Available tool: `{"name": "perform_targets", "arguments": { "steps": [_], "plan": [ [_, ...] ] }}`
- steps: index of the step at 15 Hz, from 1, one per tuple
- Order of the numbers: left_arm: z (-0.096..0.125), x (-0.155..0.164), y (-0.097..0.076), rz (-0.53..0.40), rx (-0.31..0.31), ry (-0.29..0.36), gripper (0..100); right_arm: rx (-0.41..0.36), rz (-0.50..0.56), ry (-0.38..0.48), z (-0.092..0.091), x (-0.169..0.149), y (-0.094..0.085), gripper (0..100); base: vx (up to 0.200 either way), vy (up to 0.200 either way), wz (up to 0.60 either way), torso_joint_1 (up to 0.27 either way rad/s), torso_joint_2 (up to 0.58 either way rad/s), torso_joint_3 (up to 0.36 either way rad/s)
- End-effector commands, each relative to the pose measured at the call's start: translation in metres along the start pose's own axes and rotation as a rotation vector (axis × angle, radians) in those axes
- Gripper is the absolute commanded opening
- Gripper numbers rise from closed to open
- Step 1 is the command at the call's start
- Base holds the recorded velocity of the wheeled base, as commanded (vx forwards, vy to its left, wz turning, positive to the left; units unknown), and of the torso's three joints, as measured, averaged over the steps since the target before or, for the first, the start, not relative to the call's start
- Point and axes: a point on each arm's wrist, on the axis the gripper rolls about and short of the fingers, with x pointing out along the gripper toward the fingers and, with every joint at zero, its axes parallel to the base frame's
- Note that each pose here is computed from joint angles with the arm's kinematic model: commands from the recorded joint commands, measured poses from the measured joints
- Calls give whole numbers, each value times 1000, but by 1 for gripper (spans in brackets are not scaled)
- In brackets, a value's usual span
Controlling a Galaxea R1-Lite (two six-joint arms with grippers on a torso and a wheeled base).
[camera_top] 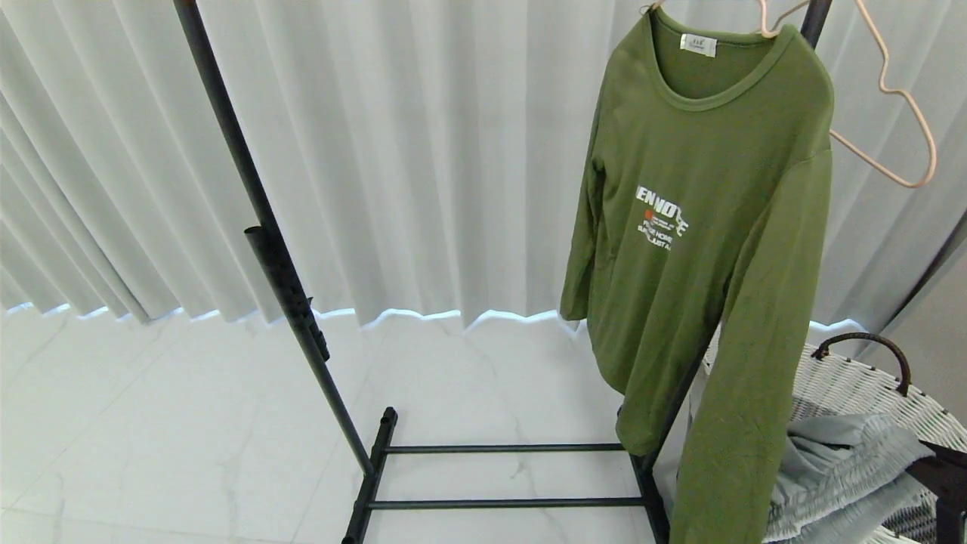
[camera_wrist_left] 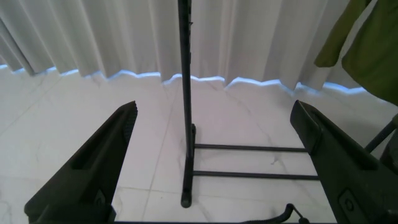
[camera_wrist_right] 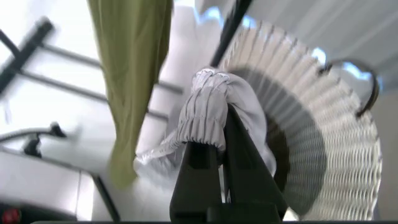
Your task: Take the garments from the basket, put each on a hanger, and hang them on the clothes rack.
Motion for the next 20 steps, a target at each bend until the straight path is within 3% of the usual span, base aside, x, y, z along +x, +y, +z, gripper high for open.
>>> {"name": "perform_targets", "arguments": {
  "steps": [1,6,12,18,20],
  "plan": [
    [0,0,0,2,0,-1,100,0,14,-37,9,-2,0,0,0,0,0,0,0,0],
    [0,0,0,0,0,-1,100,-6,40,-66,29,-5,1,0,0,0,0,0,0,0],
    [0,0,0,2,3,-1,100,-12,42,-33,28,-6,1,0,0,0,0,0,0,0],
    [0,0,0,-1,20,-1,100,-12,42,-33,29,-5,1,0,-200,0,0,4,6,-1],
    [0,0,0,0,20,-1,100,-12,42,-33,29,-5,1,0,0,0,0,0,0,0]
  ]
}}
